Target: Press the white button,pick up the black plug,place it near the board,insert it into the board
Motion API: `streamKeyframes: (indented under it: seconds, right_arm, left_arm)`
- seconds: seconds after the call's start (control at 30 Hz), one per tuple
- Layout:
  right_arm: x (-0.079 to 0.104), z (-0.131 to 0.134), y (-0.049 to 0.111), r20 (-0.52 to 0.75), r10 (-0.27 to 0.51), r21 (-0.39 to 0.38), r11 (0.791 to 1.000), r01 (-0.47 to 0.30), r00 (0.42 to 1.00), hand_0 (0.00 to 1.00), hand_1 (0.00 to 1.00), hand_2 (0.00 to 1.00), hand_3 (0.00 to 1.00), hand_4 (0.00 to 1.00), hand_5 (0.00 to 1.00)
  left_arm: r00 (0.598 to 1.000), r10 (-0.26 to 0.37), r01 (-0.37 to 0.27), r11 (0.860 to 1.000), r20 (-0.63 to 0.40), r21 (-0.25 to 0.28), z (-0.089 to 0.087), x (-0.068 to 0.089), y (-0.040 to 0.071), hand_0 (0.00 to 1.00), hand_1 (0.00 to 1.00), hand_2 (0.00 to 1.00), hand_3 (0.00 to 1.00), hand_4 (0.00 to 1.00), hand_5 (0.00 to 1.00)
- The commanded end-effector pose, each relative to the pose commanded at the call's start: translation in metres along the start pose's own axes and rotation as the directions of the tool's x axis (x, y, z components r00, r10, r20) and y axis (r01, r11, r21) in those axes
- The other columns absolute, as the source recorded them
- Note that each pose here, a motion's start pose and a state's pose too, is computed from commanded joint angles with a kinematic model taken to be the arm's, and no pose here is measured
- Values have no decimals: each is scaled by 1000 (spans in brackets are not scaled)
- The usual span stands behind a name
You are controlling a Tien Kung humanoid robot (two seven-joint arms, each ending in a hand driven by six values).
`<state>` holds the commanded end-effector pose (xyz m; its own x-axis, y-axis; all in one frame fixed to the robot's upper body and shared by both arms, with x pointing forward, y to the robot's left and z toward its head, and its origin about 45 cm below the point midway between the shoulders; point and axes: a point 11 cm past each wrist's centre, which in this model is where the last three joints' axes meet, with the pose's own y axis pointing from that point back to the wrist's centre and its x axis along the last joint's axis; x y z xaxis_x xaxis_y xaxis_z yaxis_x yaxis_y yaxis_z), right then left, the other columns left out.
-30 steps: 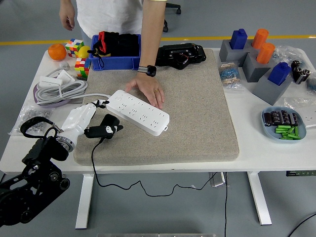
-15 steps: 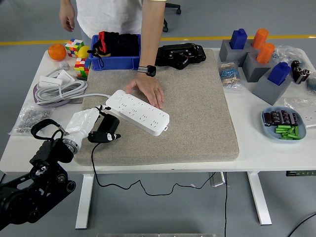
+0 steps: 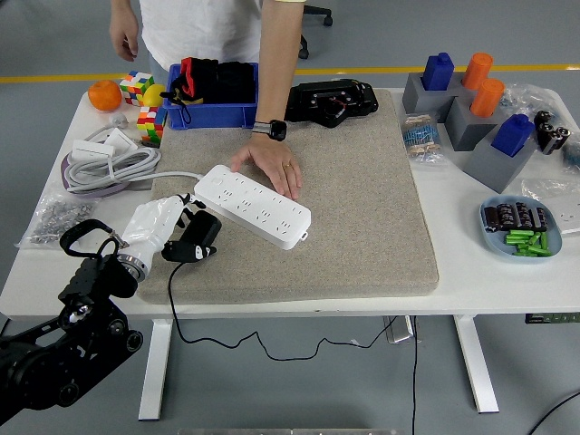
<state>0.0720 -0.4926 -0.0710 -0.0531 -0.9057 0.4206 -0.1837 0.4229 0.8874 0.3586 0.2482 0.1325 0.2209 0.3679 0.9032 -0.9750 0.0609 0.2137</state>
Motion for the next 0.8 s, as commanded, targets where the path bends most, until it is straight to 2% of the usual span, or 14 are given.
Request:
streamKeyframes:
  seconds: [0.3,0.33,0.5,0.53,0.7,0.73,0.8]
  right_arm:
    - [0,0,0,2,0,0,1000,0,1000,577,532,548,509,642,386]
    - [0,0,0,2,0,1,1000,0,1000,577,533,549,508,643,387]
    - [-1,-1,0,2,-2,3,1000,2,1000,577,533,549,508,643,387]
    - [-1,-1,0,1,-2,3,1000,2,1000,577,534,549,508,643,386]
    - [-1,0,0,0,-1,2,1000,1,1000,577,534,549,508,643,386]
    - [-1,0,0,-1,-1,2,1000,1,1000,577,535,550,508,643,385]
    - [-1,-1,0,1,-1,2,1000,1,1000,577,535,550,508,643,385]
  left_arm:
    - [1000,0,0,1000,13,1,0,-2,-1,198,378,471,609,840,2]
    - [1000,-2,2,1000,16,4,-1,-2,-2,177,357,443,577,659,2]
    - [1000,9,-9,1000,21,4,-1,-1,-3,177,357,443,577,659,2]
    - [1000,13,-13,1000,22,3,-1,-1,-3,145,303,394,478,593,2]
    - [999,28,-28,1000,24,10,-3,2,-5,145,303,394,478,593,2]
    - [999,30,-30,1000,23,10,-3,3,-5,106,235,310,380,245,2]
    - [999,37,-37,999,17,6,-1,7,-5,106,235,310,380,245,2]
